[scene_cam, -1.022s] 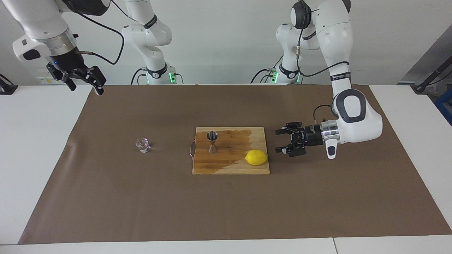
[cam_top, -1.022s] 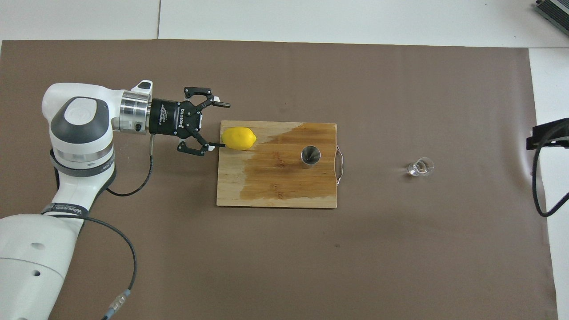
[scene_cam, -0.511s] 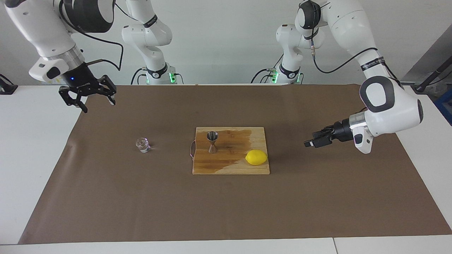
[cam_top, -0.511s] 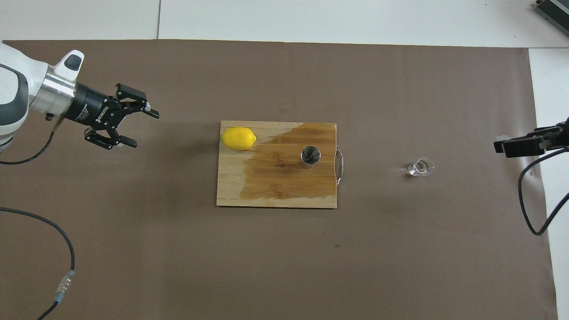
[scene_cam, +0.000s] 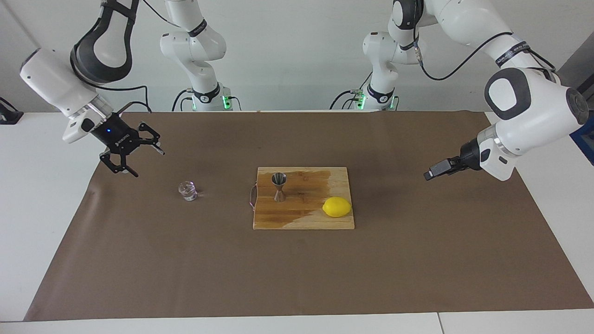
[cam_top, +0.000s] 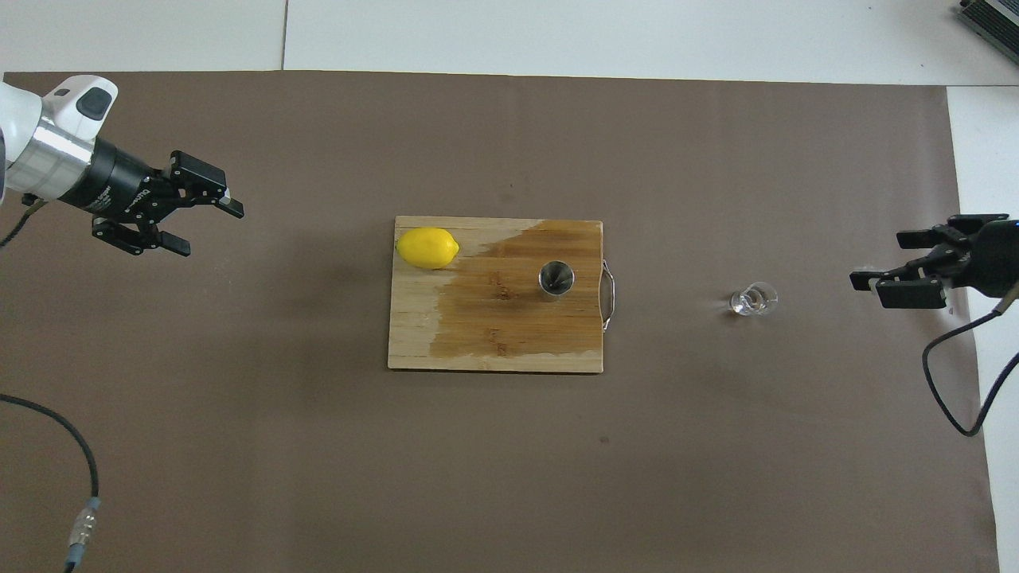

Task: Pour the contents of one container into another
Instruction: 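Bring the open right gripper around the clear glass cup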

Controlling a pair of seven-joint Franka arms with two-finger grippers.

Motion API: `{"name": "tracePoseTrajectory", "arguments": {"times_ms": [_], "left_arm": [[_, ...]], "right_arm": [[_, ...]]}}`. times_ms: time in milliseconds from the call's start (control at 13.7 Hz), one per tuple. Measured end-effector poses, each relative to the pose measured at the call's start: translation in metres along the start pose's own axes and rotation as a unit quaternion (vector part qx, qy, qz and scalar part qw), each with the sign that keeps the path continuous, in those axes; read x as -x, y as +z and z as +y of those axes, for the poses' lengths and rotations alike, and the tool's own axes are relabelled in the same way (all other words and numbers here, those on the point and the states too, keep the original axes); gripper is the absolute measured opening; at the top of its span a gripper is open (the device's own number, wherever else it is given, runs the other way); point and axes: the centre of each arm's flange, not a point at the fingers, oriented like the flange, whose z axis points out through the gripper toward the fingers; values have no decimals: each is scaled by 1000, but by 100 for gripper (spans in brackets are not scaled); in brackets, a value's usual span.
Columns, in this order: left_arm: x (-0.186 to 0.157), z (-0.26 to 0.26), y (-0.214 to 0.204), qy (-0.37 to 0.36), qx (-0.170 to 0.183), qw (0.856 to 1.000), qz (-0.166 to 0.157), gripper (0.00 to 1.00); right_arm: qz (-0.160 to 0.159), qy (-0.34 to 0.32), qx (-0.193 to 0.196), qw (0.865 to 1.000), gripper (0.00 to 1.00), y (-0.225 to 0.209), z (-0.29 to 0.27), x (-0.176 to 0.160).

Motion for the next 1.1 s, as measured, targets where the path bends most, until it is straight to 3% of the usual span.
{"name": "tracePoseTrajectory", "arguments": {"times_ms": [292, 584, 803, 1095], "left_arm": [[15, 30, -32, 103, -89, 989, 64, 100], [34, 63, -51, 160, -125, 974, 98, 100], [55, 68, -63, 184, -134, 966, 121, 100], [70, 74, -59, 201, -125, 964, 122, 100]], "right_arm": [[66, -60, -34, 995, 100, 43, 31, 51], [139, -121, -97, 978, 100, 109, 47, 104], [156, -149, -121, 969, 100, 138, 50, 129], [169, -159, -120, 965, 100, 147, 47, 137]]}}
